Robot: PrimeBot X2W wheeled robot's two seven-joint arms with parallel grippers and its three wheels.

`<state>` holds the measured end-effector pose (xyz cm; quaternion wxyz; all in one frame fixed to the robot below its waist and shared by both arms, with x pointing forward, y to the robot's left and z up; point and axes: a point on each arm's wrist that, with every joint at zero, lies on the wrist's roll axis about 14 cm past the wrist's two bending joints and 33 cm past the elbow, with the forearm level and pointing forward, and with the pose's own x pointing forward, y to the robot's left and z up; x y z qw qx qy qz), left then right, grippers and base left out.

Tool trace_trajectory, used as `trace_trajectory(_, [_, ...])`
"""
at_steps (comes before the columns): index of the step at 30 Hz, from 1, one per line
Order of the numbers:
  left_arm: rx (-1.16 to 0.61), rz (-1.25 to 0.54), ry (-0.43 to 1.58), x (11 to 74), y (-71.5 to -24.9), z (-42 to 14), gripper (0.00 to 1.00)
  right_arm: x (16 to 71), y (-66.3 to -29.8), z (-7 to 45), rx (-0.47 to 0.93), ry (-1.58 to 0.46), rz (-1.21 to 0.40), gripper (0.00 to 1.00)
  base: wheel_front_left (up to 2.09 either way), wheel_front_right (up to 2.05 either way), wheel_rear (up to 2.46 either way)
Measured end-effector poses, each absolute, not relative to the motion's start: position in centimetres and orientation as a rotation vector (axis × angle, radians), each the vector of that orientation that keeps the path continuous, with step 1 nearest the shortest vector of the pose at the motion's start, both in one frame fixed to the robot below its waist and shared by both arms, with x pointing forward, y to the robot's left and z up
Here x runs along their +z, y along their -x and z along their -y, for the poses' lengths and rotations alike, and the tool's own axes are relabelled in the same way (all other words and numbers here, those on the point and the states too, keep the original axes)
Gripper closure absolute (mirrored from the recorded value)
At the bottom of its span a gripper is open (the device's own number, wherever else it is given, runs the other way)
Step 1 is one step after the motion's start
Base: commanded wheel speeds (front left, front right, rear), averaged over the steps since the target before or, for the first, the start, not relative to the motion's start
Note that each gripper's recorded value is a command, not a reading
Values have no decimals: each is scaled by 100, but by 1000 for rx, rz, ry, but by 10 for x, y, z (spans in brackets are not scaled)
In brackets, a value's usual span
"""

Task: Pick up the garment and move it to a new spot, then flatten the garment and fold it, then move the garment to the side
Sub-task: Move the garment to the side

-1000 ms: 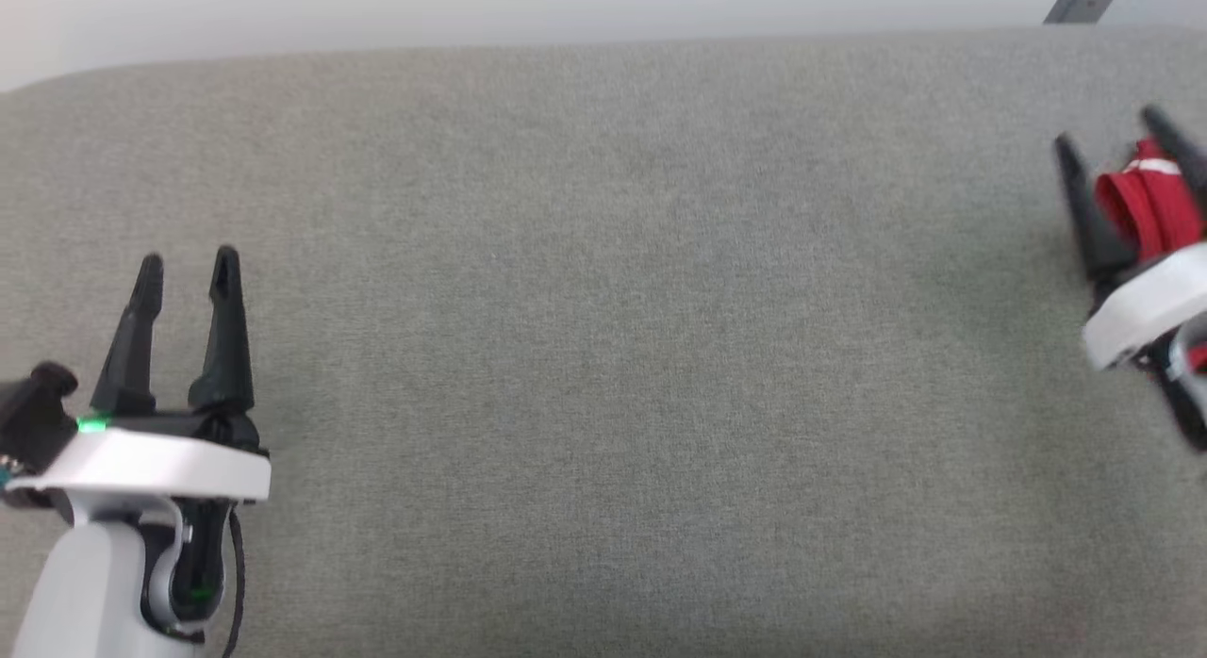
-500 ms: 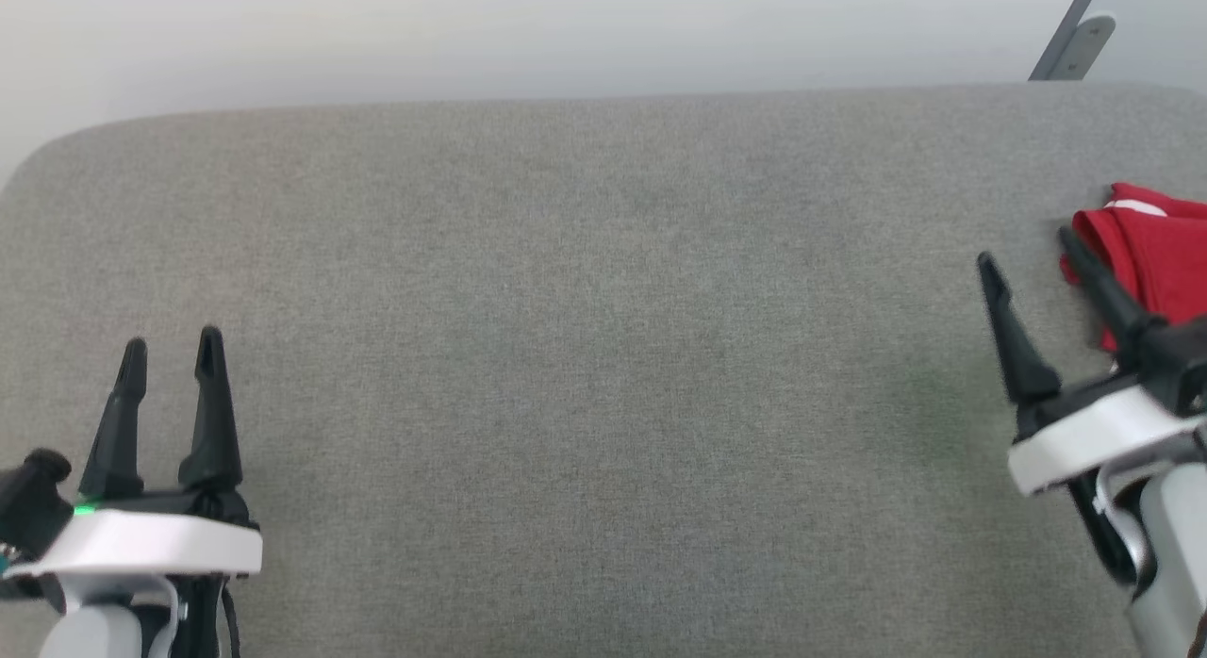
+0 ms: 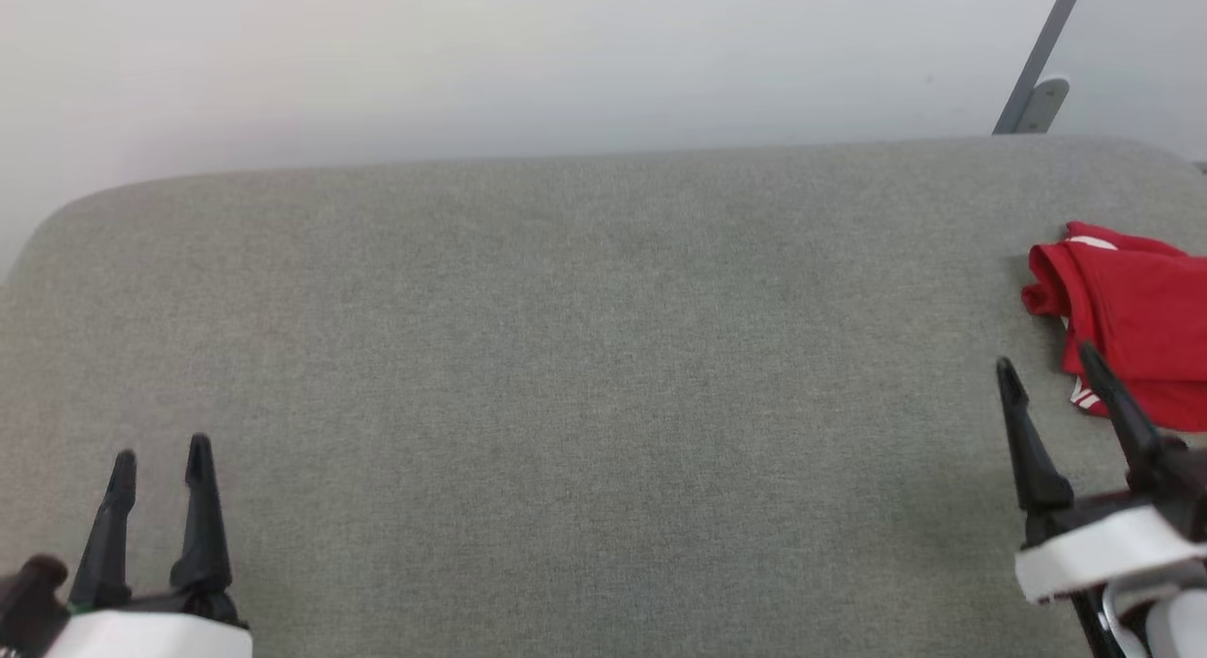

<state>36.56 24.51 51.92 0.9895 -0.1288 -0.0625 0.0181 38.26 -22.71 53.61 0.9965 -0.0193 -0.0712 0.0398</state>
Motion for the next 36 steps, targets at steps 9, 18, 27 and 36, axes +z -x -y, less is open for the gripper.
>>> trace_trajectory(9, [67, 113, 267, 514, -342, -253, 0, 533, -362, 233, 32, 10, 144, 0, 0, 0, 0])
trace_trajectory(18, [97, 107, 266, 511, -330, -261, 0, 527, -358, 234, 18, -19, 132, 0, 0, 0, 0])
trace_trajectory(27, [122, 92, 266, 505, -319, -267, 0, 523, -358, 225, 28, -41, 124, 0, 0, 0, 0])
trace_trajectory(36, [137, 88, 266, 503, -315, -271, 0, 516, -357, 216, 44, -57, 106, 0, 0, 0, 0])
